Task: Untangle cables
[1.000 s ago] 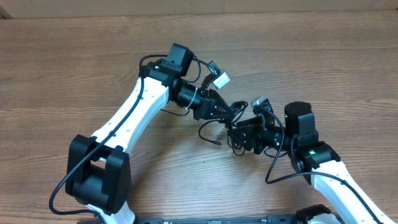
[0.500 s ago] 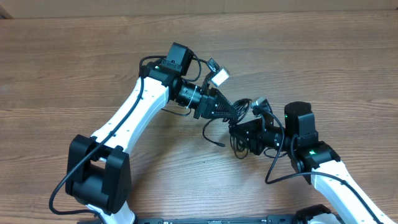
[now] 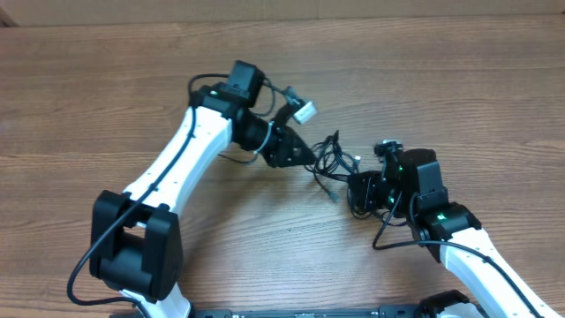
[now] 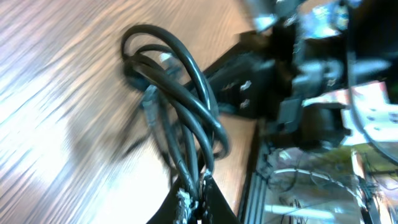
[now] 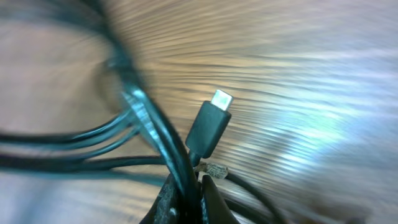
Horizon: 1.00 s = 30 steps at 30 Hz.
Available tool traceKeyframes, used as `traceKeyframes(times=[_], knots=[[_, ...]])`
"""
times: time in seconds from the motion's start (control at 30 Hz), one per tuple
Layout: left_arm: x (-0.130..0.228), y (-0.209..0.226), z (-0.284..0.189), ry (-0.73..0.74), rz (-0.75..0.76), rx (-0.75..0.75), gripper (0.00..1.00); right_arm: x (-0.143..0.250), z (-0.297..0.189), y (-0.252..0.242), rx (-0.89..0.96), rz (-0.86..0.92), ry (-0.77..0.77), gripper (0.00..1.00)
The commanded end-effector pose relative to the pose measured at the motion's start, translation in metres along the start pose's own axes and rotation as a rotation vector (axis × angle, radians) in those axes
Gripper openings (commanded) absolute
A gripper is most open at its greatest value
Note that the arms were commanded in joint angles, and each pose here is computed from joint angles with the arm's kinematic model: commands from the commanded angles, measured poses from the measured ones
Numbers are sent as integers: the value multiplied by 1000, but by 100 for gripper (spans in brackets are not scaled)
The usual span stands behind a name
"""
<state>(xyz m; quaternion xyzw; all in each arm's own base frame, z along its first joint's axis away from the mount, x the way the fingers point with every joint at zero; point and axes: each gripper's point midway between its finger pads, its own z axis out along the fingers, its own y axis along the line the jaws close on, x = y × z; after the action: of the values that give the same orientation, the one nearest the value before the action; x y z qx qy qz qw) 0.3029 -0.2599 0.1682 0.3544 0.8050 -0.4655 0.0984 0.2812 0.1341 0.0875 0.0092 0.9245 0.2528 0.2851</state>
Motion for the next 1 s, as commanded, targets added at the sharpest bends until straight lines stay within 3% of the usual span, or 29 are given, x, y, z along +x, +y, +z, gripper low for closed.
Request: traceKeyframes(times=[0.0, 0.17, 0.3, 0.47, 0.73, 0.97], knots=[[0, 27, -37, -31, -64, -140, 4, -22, -11, -49, 275, 244, -144, 4], [8, 48, -65, -68, -147, -184, 4, -21, -11, -51, 270, 403, -165, 4], [11, 56, -77, -88, -181, -200, 4, -22, -8, -38, 199, 400, -145, 4], [12, 57, -78, -86, -186, -202, 4, -29, -5, 14, -74, 305, -90, 4], [17, 54, -76, -72, -206, -193, 4, -61, -14, 45, -252, 449, -168, 4], [17, 53, -73, -66, -201, -189, 4, -101, -50, 105, -582, 362, -257, 4]])
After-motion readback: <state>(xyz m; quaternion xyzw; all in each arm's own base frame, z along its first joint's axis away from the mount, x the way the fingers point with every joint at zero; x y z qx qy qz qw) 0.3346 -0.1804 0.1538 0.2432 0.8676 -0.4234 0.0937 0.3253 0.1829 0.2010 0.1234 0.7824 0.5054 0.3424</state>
